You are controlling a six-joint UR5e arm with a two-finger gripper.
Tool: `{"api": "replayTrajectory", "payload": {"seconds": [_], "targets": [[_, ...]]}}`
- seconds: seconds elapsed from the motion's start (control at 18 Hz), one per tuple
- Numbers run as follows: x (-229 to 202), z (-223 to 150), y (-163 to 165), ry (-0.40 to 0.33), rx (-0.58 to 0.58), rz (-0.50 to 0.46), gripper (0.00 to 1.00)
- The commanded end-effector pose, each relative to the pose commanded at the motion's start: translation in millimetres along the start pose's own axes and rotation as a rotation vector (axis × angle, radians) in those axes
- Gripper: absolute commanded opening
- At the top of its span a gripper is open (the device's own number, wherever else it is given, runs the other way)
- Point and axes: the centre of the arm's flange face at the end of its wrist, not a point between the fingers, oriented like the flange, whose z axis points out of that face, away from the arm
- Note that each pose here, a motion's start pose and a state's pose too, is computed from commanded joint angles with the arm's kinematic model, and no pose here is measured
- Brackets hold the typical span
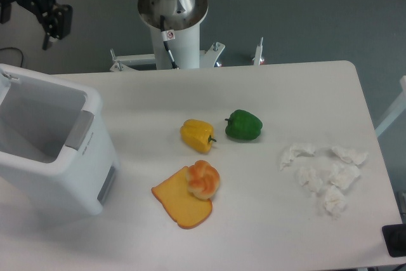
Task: Close the trash can
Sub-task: 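Move the gripper over the raised lid of the white trash can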
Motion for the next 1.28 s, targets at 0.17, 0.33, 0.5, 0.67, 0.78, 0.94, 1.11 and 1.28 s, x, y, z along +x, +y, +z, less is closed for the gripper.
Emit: {"api": "replayTrajectory", "payload": {"seconds": [0.17,0.33,0.5,0.67,0.78,0.94,1.11,1.28], "targets": [[3.2,-1.3,-5.0,-0.006,0.034,-0.008,1.00],[8.6,-0.2,-9.7,-0.007,0.058,0.009,1.00],[12.0,-0.1,-16.5,0.010,0.080,0.017,1.00],[9.9,-0.1,-25.0,0.003,0.123,0.000,1.00],[10.4,-1.5,-26.0,0.002,0.131,0.000,1.00],[10.9,-3.9,-28.5,-0.001,0.149,-0.007,1.00],[10.7,-7.3,-32.0,-0.005,0.165,-0.018,1.00],[10.8,-10.6,-34.7,-0.009,0.180,-0.021,1.00]]}}
